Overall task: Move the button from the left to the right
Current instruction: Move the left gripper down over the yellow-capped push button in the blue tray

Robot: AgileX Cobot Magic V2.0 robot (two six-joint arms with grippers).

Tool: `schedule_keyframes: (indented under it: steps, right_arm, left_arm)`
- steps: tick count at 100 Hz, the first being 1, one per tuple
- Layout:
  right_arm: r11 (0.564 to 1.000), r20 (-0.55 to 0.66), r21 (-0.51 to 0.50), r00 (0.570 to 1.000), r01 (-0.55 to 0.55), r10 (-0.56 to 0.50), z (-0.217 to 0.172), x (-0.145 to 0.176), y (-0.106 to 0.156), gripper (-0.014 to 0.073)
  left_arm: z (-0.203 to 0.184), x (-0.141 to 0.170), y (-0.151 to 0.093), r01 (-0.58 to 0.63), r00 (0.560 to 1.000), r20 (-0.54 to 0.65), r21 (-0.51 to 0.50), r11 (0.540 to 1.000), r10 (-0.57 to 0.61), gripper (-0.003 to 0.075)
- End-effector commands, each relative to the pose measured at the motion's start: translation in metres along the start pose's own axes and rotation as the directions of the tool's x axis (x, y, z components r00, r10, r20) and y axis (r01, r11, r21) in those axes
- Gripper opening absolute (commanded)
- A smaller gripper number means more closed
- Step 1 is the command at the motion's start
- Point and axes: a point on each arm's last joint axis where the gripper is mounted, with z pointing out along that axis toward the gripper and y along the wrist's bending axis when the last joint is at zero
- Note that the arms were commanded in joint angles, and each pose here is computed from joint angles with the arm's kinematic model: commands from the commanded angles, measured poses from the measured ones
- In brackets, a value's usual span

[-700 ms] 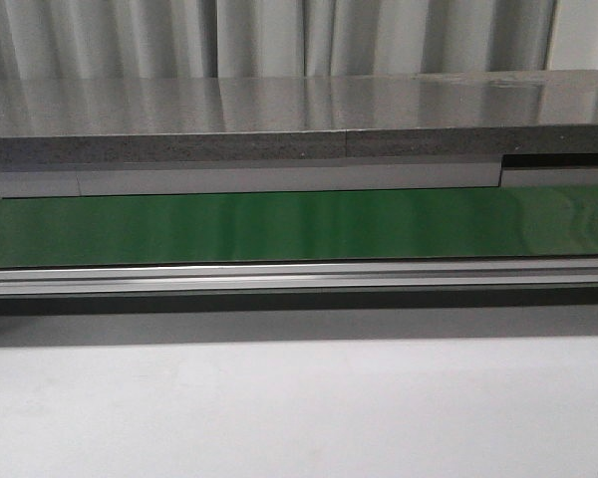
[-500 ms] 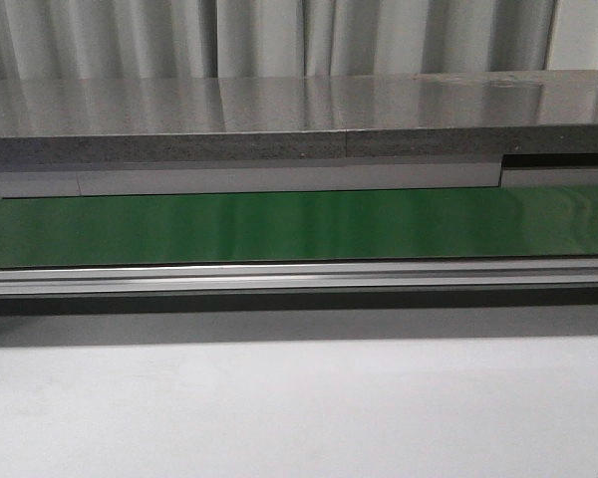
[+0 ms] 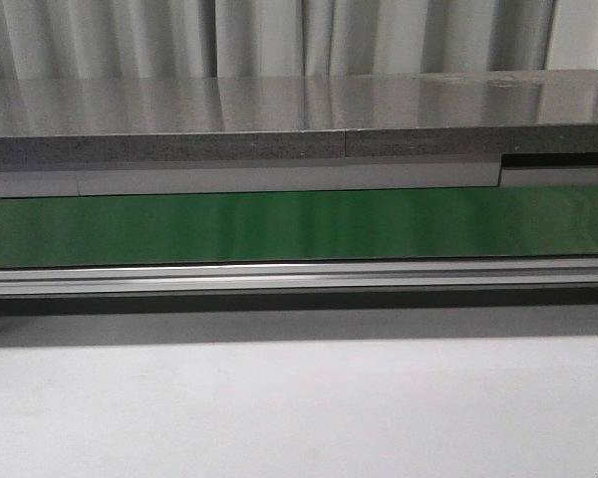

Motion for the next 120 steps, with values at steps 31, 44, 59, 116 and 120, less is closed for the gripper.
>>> schedule_keyframes:
  steps: [31, 44, 59, 116, 120]
  right_arm:
    - [1.0, 0.122, -0.006, 0.992, 0.014, -0.013, -0.003, -0.014, 0.001, -0.0068]
    - [1.0, 0.122, -0.006, 0.992, 0.014, -0.013, -0.003, -0.014, 0.001, -0.0068]
    - [1.0, 0.122, -0.006, 0.992, 0.014, -0.013, -0.003, -0.014, 0.001, -0.0068]
    - [1.0, 0.122, -0.006, 0.992, 0.014, -0.013, -0.003, -0.014, 0.001, -0.0068]
    - [1.0, 0.122, -0.006, 0.992, 0.014, -0.013, -0.003, -0.014, 0.001, -0.0068]
  left_arm:
    - [0.017, -0.106, -0.015, 0.058, 0.979, -0.194, -0.001, 0.998, -0.057, -0.002]
    - [0.04, -0.127, -0.016, 0.01, 0.922, -0.387, -0.038, 0.999, -0.024, -0.002]
    - [0.067, -0.143, -0.018, -0.011, 0.859, -0.511, -0.05, 0.999, -0.016, -0.002]
    - [0.121, -0.121, -0.016, -0.04, 0.74, -0.672, -0.055, 0.998, -0.008, -0.0008]
    - [0.121, -0.121, -0.016, -0.043, 0.74, -0.673, -0.053, 0.998, -0.004, 0.0022]
